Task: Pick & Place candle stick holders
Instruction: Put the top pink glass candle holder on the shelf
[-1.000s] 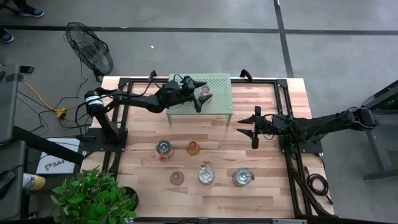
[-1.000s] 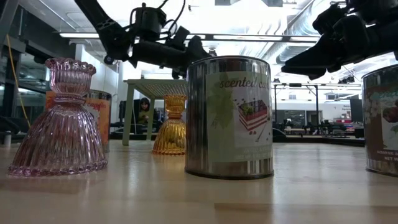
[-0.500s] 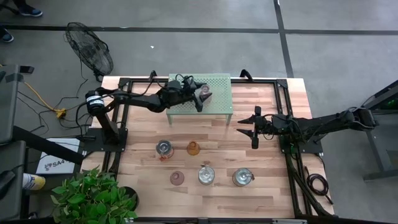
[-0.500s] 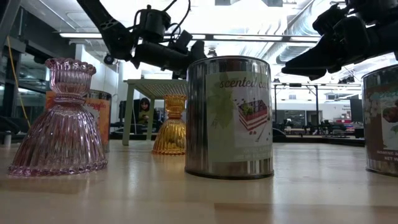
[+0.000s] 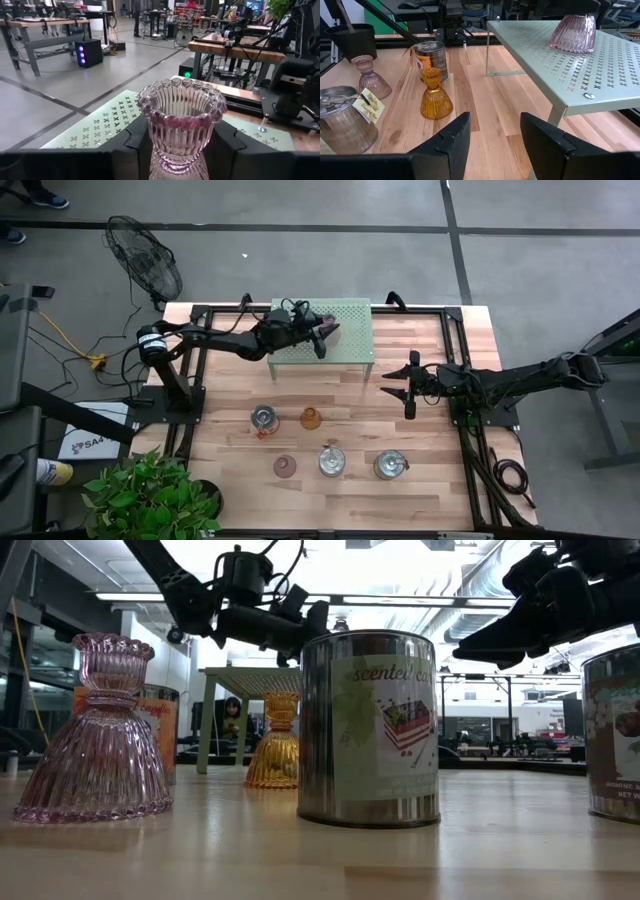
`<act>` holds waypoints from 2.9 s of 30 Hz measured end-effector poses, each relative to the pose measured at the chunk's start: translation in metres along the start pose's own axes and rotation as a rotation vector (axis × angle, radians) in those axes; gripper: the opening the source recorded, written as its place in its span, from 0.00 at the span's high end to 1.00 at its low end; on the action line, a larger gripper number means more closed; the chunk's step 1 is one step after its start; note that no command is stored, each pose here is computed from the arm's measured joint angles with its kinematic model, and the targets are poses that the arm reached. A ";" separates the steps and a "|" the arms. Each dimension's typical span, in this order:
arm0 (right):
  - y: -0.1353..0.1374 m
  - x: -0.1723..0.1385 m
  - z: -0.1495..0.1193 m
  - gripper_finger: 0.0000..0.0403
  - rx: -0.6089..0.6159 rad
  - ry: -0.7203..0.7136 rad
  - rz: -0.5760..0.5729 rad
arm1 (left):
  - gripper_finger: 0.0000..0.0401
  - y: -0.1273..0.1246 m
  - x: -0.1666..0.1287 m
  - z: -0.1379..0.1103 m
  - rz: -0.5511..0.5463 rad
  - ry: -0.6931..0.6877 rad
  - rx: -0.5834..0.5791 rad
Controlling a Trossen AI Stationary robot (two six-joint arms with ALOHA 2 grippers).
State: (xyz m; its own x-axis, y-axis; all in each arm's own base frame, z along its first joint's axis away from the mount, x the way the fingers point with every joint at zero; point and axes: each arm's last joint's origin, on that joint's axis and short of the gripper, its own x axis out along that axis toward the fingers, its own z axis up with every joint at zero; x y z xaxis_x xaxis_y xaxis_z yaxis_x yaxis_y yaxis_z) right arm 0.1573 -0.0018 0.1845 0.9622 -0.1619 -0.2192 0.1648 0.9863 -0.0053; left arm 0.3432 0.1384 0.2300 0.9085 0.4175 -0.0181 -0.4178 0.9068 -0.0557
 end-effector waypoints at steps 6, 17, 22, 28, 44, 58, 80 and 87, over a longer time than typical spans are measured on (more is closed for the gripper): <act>0.000 0.000 0.000 0.58 0.008 -0.001 -0.011 | 0.69 0.000 0.000 0.000 0.019 -0.002 0.000; 0.000 0.000 0.000 0.58 0.008 -0.001 -0.011 | 0.69 -0.012 0.022 0.032 0.053 0.039 0.059; 0.000 0.000 0.000 0.58 0.008 -0.001 -0.011 | 0.69 -0.012 0.040 0.035 0.091 0.043 0.066; 0.000 0.000 0.000 0.58 0.008 0.000 -0.011 | 0.69 -0.011 0.064 0.025 0.158 0.060 0.062; 0.000 0.000 -0.001 0.58 0.003 0.007 -0.011 | 0.69 -0.011 0.087 0.025 0.249 0.028 0.031; -0.001 0.000 -0.001 0.58 0.006 0.006 -0.019 | 0.69 -0.009 0.094 0.012 0.333 -0.004 -0.026; -0.001 0.000 -0.001 0.58 0.005 0.008 -0.024 | 0.69 -0.010 0.102 0.017 0.277 0.031 0.068; -0.001 0.000 -0.001 0.58 0.005 0.009 -0.024 | 0.69 -0.009 0.102 0.018 0.323 0.037 0.056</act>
State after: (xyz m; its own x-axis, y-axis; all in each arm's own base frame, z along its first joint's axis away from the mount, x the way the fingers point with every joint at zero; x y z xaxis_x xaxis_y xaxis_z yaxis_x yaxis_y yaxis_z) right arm 0.1570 -0.0026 0.1836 0.9559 -0.1849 -0.2283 0.1887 0.9820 -0.0054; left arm 0.4396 0.1740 0.2467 0.7279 0.6828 -0.0620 -0.6835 0.7299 0.0135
